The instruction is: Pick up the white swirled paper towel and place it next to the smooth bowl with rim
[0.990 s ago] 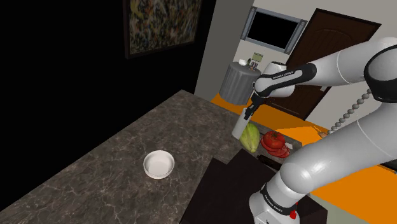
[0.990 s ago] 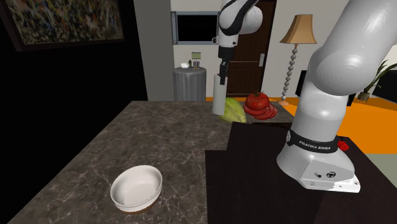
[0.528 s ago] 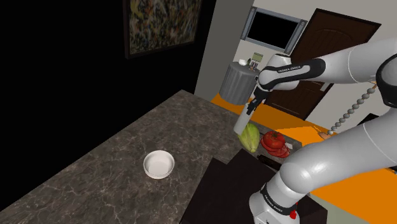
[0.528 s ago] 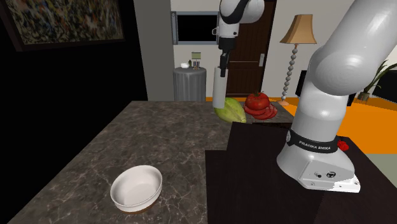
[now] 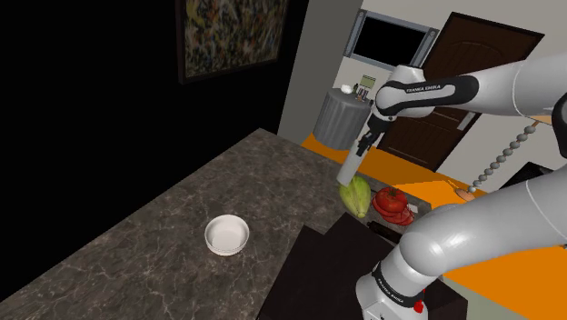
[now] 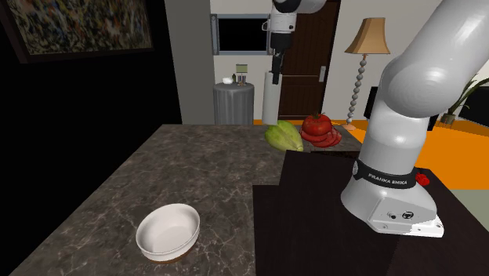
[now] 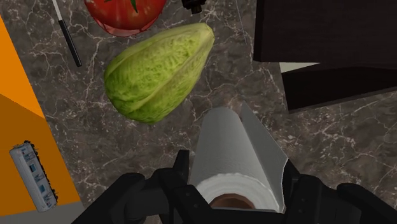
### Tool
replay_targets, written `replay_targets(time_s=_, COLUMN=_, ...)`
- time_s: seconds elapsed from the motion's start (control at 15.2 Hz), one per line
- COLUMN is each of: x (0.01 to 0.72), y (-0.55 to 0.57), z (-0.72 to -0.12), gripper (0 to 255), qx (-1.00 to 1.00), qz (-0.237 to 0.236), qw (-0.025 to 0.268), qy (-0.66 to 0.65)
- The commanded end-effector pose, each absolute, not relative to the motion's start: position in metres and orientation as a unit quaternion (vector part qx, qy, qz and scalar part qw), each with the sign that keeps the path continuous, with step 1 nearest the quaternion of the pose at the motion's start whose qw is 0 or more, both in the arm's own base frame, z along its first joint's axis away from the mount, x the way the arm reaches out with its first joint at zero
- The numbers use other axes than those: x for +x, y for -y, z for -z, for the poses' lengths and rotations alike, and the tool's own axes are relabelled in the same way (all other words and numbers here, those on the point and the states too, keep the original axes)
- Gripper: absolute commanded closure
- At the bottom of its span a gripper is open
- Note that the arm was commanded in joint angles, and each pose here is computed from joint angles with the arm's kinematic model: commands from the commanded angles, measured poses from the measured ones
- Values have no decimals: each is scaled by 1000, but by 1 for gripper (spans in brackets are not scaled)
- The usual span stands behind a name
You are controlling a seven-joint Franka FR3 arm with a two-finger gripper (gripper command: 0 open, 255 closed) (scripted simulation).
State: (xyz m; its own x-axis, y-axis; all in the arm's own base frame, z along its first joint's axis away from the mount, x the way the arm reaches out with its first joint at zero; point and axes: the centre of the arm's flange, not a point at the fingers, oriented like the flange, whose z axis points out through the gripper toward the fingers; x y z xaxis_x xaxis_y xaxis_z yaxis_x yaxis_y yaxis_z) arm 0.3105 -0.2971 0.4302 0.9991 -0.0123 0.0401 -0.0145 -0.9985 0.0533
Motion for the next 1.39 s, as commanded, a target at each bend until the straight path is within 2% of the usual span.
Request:
replay_targets(time_s=0.0, x=311, y=297, z=-442, gripper=255, qx=999, qz=-20, qw=27, qy=7)
replay_targets(time_s=0.92, x=311, y=297, z=-514, gripper=255, qx=999, qz=-20, qw=27, qy=7)
replay_targets(time_s=1.32, x=338, y=222, z=-514, gripper=255, qx=999, qz=-20, qw=27, qy=7)
